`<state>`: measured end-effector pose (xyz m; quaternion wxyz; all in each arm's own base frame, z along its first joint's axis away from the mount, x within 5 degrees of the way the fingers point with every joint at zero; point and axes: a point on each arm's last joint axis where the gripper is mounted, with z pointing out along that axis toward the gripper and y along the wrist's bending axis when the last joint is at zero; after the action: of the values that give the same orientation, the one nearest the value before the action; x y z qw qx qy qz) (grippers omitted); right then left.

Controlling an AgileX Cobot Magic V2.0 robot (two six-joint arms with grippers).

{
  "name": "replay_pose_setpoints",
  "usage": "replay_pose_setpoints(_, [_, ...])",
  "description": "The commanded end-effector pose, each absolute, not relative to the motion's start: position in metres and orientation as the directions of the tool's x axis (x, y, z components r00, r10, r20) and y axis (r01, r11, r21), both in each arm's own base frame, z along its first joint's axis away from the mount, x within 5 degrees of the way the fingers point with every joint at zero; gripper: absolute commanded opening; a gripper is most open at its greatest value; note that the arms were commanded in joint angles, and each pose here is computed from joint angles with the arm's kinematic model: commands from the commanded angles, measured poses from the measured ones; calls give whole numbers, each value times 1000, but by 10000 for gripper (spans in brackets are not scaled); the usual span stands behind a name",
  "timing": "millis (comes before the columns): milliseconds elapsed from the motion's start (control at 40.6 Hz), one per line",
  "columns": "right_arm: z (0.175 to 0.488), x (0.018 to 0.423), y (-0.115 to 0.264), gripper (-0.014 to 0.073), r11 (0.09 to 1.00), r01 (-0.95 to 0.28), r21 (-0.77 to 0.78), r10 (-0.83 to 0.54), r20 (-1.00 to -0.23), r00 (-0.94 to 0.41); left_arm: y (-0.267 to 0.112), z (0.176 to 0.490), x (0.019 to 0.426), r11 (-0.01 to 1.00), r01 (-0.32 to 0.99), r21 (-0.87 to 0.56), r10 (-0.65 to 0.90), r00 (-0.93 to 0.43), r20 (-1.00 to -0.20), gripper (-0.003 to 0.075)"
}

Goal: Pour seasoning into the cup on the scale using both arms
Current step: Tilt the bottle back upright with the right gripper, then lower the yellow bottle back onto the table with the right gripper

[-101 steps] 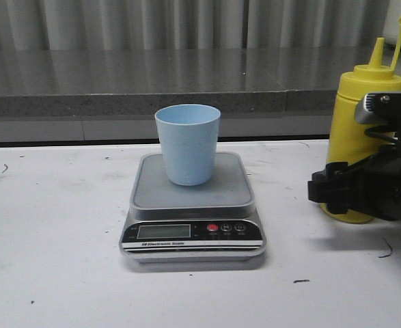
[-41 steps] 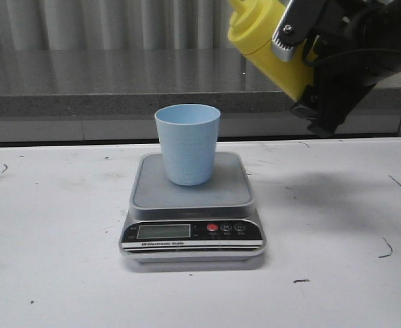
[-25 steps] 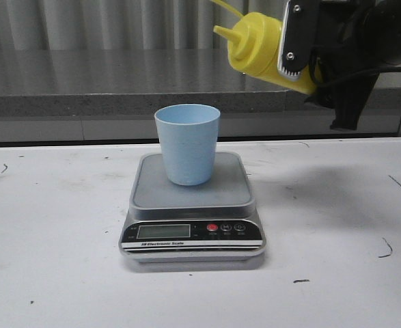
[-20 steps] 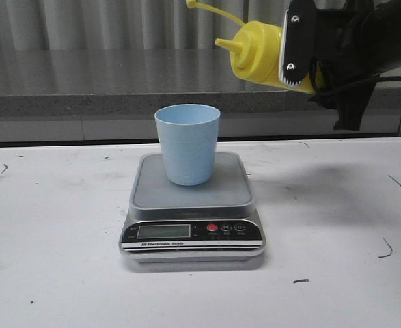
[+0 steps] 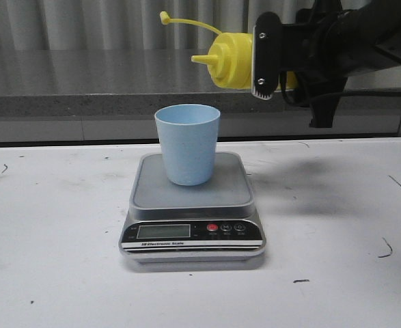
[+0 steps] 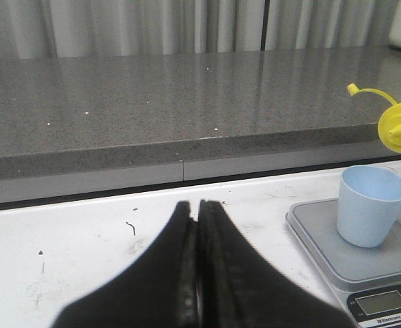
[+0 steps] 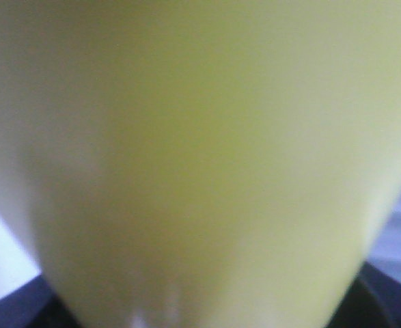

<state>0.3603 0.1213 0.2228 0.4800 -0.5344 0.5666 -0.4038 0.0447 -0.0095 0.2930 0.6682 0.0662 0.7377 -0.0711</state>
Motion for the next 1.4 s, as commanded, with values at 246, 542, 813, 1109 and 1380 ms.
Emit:
replay_pose_setpoints(246, [259, 360, 106, 237, 325, -48, -945, -941, -317, -122, -9, 309, 44, 981, 191, -31, -31, -2, -1000, -20])
replay_pose_setpoints(542, [251, 355, 103, 237, 657, -95, -748, -743, -621, -249, -9, 309, 44, 981, 191, -31, -31, -2, -1000, -20])
replay_pose_setpoints(813, [275, 341, 94, 237, 962, -52, -270, -273, -916, -296, -9, 309, 44, 981, 191, -31, -31, -2, -1000, -20])
replay_pose_setpoints(1109, [255, 322, 91, 237, 995, -49, -91, -103, -934, -341, -9, 309, 44, 981, 191, -31, -31, -2, -1000, -20])
replay_pose_setpoints(1380, [231, 308, 88, 237, 999, -47, -13, -27, -952, -306, -9, 309, 44, 981, 191, -31, -31, -2, -1000, -20])
